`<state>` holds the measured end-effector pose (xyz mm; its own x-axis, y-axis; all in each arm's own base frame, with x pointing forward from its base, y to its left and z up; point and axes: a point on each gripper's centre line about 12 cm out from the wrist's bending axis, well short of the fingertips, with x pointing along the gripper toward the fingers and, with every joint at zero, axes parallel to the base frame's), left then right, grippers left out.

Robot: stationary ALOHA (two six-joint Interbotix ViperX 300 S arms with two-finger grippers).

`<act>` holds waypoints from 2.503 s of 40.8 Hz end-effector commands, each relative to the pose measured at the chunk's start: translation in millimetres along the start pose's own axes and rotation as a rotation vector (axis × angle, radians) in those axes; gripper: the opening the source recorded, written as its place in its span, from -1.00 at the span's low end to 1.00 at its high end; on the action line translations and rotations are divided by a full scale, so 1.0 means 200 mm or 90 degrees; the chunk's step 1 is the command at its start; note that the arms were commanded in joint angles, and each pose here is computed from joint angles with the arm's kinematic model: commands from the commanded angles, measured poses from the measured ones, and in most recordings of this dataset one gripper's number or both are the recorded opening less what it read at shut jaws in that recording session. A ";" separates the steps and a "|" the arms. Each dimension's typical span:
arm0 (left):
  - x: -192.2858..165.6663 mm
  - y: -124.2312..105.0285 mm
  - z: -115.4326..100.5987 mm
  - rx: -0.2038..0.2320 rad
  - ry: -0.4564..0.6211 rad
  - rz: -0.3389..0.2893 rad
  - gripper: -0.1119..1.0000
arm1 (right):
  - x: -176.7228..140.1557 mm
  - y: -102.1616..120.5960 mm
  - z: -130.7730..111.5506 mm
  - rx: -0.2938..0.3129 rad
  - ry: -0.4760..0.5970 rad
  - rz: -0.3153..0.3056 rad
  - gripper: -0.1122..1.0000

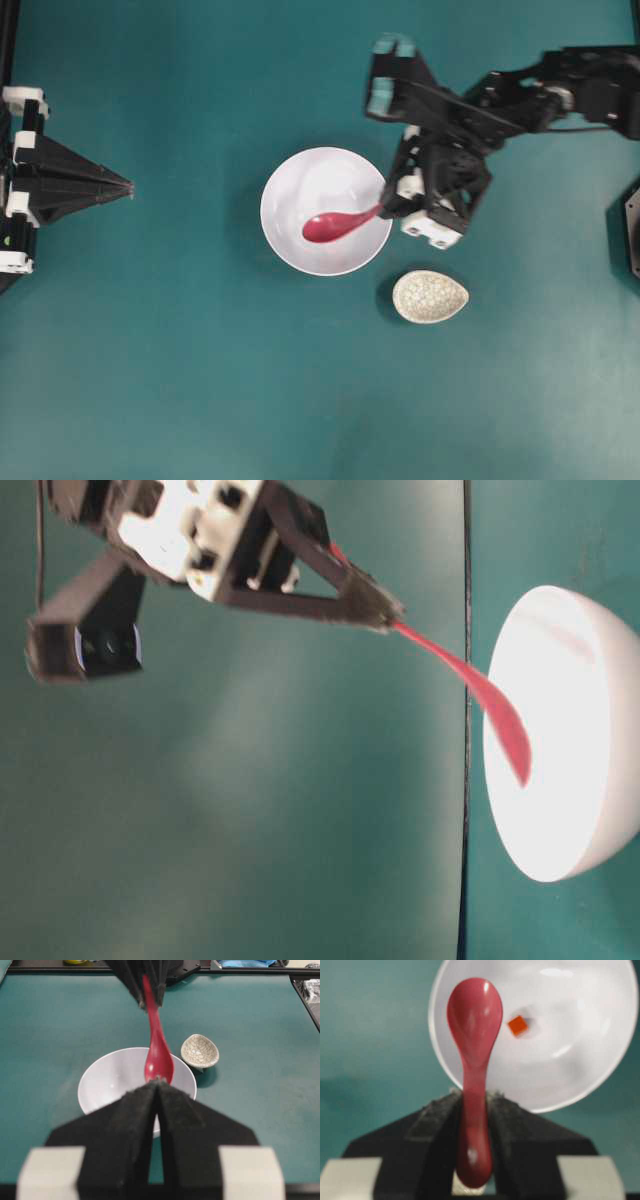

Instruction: Grip the spoon and scoop the red block from the bowl with right arm.

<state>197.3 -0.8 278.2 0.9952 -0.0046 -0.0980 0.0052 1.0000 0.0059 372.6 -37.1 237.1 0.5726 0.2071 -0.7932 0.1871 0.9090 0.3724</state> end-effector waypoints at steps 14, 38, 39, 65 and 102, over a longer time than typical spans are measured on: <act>0.01 0.00 0.04 0.000 -0.001 0.000 -0.80 | -0.02 -0.05 0.06 0.004 0.103 -0.086 -0.36; 0.00 0.00 0.03 0.004 0.005 0.000 -0.80 | 0.13 -0.02 0.05 -0.015 0.139 -0.083 -0.36; 0.00 0.00 0.03 0.005 0.006 -0.001 -0.80 | 0.13 -0.02 0.05 -0.018 0.138 -0.081 -0.36; -0.01 0.00 0.02 0.006 0.021 0.000 -0.80 | 0.18 -0.08 0.12 -0.033 0.113 -0.103 -0.36; -0.02 0.00 0.03 0.010 0.023 0.001 -0.80 | 0.18 -0.06 0.20 -0.023 0.005 -0.088 -0.36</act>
<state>192.0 -0.3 272.5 0.9866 -0.0014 -0.1634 0.0044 0.9998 0.0182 421.6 -54.1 204.0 0.4834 0.0917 -0.8706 0.2395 0.9427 0.2323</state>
